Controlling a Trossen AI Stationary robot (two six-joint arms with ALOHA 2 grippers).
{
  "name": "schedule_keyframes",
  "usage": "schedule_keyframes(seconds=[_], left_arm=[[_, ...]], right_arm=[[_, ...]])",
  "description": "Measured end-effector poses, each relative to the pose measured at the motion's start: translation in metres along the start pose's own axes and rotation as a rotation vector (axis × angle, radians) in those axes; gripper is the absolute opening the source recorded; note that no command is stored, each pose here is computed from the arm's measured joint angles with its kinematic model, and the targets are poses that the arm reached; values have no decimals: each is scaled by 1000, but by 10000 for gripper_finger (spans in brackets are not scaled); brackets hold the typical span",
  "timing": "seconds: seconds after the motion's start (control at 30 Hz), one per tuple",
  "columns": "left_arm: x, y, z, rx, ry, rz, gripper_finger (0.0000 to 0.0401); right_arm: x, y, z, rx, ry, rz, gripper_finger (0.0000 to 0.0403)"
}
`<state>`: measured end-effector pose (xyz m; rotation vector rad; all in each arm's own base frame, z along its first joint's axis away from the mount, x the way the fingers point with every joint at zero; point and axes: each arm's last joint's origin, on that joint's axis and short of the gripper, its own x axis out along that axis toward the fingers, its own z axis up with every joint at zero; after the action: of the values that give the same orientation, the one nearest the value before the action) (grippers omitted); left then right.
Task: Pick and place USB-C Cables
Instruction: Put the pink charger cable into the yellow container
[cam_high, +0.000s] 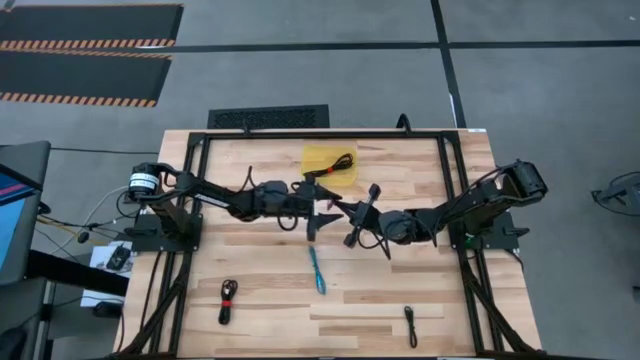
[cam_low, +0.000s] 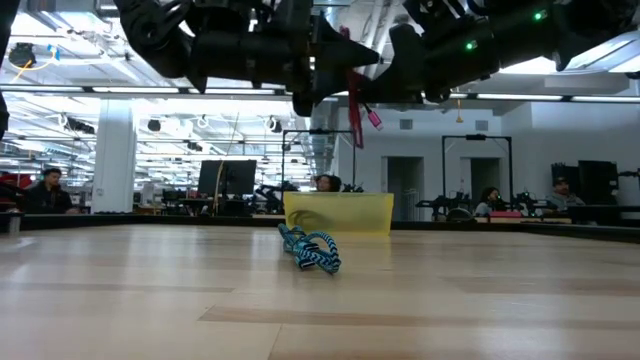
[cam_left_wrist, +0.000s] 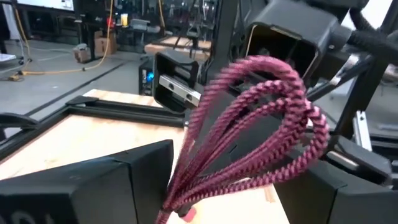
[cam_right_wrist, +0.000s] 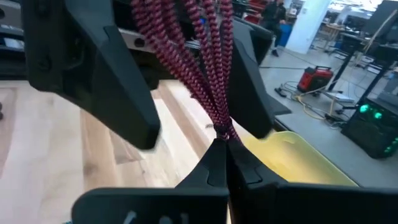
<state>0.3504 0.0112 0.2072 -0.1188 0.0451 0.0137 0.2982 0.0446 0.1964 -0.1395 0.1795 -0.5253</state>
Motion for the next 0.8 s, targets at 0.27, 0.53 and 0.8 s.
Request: schedule_keyframes(seconds=[0.27, 0.53, 0.8], left_arm=[[2, 0, 1, 3, 17, 12, 160], [2, 2, -1, 10, 33, 74, 35], [-4, 7, 6, 60, 61, 106, 6]], right_arm=[[-1, 1, 0, -6, -1, -3, 4], [-3, 3, 2, 7, -15, -4, 5], [-2, 2, 2, 31, -20, -26, 35]])
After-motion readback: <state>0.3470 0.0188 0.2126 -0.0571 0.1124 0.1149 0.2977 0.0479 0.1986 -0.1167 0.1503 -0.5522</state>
